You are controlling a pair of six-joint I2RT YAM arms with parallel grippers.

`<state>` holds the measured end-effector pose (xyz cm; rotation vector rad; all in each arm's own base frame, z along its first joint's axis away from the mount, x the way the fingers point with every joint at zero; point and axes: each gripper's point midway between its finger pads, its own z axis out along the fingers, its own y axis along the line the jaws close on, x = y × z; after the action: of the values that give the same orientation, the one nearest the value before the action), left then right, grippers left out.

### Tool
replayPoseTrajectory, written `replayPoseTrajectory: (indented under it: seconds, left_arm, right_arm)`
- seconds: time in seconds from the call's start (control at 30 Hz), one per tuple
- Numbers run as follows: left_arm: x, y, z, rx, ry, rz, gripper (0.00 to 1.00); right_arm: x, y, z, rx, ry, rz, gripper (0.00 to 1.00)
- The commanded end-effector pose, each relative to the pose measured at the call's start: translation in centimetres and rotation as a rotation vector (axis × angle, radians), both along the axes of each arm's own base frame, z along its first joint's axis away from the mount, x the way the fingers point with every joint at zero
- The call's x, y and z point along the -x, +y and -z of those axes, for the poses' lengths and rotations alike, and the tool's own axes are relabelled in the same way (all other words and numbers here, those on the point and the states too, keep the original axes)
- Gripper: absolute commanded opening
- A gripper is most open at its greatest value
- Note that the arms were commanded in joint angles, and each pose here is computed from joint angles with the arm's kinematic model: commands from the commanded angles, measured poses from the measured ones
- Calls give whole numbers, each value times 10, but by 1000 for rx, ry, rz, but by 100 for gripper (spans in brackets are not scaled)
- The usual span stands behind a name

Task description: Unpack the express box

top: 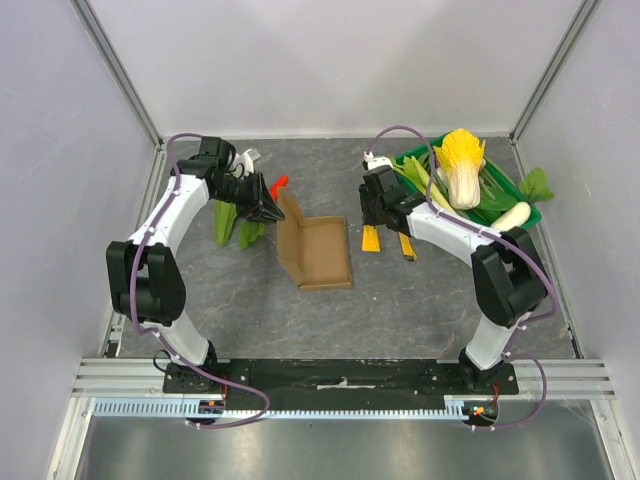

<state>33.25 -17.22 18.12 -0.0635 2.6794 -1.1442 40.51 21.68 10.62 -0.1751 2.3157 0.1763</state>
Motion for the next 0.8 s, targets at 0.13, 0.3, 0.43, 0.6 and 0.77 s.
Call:
replayPoseTrajectory:
  seconds: [0.13, 0.3, 0.43, 0.6, 0.77]
  left_arm:
    - [-7, -2, -18, 22, -101, 33, 47]
    - [-6, -3, -24, 36, -131, 37, 54]
    - [-5, -3, -32, 42, -154, 39, 58]
    - [-1, -5, -47, 64, -192, 49, 62]
    - [-2, -6, -65, 76, -259, 43, 68]
  right_arm:
    - [3, -9, 47, 74, 95, 61, 36]
    - [9, -14, 60, 102, 135, 91, 41]
    - [12, -19, 67, 124, 155, 96, 50]
    - [12, -16, 65, 113, 161, 89, 60]
    - [1, -17, 20, 77, 58, 115, 81]
